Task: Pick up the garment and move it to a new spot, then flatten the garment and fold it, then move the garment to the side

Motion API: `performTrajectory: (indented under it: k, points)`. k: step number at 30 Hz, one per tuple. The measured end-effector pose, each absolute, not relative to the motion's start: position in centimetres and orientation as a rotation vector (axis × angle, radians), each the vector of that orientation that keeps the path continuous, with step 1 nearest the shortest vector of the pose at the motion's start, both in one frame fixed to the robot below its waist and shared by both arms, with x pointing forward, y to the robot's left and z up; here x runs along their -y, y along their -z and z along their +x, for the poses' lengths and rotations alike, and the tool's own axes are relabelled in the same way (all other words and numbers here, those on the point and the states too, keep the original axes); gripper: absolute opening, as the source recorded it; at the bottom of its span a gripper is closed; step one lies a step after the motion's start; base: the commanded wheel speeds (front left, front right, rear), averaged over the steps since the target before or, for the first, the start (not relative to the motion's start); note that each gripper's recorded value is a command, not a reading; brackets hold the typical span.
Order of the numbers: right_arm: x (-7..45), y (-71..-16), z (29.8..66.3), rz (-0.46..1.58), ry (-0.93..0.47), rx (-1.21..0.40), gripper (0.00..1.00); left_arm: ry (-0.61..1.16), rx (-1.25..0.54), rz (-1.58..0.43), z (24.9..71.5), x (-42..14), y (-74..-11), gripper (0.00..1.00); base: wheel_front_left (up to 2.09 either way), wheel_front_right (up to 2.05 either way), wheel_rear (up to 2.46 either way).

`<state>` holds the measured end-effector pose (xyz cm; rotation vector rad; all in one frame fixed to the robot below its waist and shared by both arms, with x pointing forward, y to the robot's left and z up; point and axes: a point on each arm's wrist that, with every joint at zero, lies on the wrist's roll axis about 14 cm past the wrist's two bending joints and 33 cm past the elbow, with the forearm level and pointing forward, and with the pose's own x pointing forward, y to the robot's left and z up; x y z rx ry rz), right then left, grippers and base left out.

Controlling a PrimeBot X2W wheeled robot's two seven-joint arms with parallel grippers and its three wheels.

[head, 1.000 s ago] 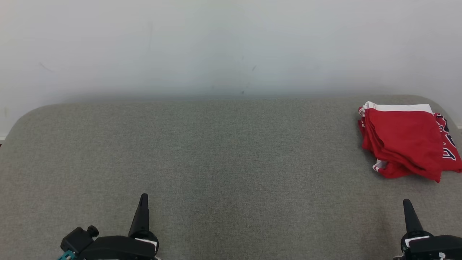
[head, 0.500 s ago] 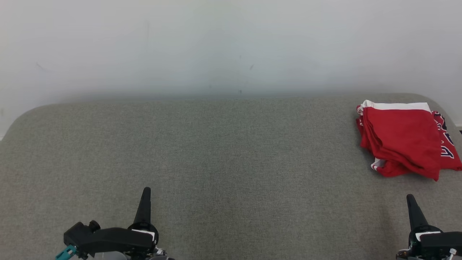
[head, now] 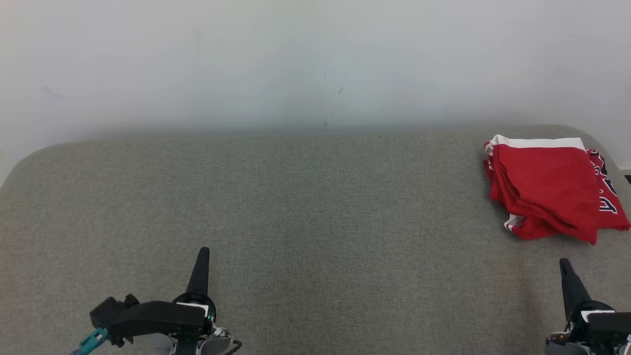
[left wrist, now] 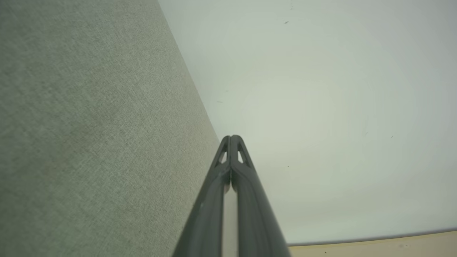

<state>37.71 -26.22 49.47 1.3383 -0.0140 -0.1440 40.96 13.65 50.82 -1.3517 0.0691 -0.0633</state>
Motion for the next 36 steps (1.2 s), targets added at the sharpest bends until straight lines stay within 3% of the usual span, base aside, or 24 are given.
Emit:
performTrajectory:
  k: [36]
  points:
    - [27.6,-51.0,38.1,1.571,0.094,0.097,0.0,0.092,-0.102,-1.567,42.7,-12.2,-51.8,0.0,0.0,0.0,0.0]
